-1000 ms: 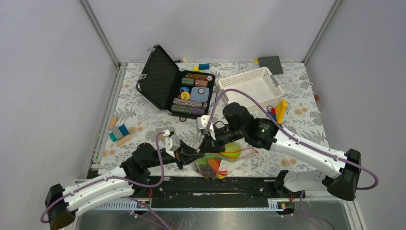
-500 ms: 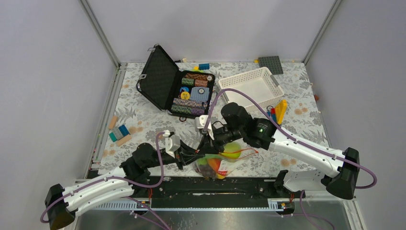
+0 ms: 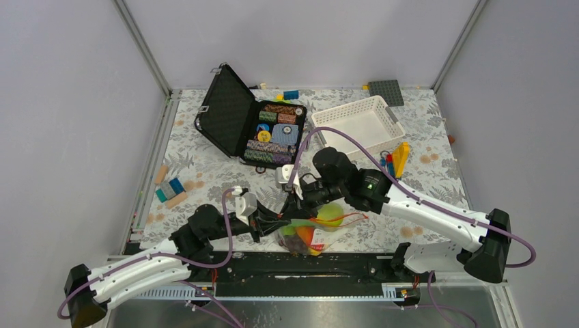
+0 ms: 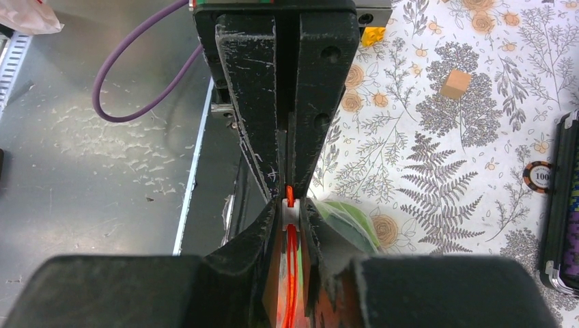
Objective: Place the food in the zip-top bag and seal the zipper
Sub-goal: Zip the zipper food storage bag at the center of the board.
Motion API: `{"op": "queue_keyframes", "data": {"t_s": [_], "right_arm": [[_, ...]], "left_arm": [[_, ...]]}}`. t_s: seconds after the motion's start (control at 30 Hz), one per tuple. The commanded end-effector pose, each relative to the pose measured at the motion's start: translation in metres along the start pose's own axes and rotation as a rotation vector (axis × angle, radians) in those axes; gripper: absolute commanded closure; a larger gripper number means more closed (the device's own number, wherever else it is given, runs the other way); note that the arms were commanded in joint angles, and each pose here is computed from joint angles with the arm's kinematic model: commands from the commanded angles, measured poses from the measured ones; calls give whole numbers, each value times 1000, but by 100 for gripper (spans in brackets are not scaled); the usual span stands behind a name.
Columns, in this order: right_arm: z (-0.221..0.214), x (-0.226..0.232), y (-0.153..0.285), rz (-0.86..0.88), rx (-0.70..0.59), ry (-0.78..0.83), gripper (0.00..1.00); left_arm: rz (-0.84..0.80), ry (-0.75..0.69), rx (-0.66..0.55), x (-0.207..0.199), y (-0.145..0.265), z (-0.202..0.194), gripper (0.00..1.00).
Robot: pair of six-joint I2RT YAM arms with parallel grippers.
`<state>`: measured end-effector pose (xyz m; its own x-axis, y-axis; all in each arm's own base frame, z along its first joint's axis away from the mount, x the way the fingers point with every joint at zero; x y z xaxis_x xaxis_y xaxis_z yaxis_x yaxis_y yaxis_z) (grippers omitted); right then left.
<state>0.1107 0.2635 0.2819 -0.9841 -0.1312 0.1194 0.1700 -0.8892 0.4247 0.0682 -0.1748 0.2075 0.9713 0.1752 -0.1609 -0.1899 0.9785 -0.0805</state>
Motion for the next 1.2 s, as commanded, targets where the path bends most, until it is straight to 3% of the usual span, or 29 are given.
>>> {"op": "queue_keyframes", "data": {"t_s": [0.0, 0.77, 1.17], "right_arm": [[0, 5, -4, 10, 25, -23, 100], [-36, 17, 36, -246, 225, -110, 100], [-64, 19, 67, -448, 351, -106, 100]], "left_arm": [[41, -53, -164, 0, -2, 33, 100], [131, -47, -224, 3, 9, 33, 100], [432, -19, -283, 23, 23, 33, 100]]}}
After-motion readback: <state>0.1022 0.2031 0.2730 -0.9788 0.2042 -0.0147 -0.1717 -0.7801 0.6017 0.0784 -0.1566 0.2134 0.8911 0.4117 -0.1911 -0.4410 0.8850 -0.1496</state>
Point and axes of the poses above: each gripper's point midway between its finger pads, its own y axis back along the fingers, its own x axis along the line the jaws close on, z = x × y, the point moved 10 cm from there along y, back along the fingers, and after that the axes turned 1 degree about -y, right-handed, at the moved point
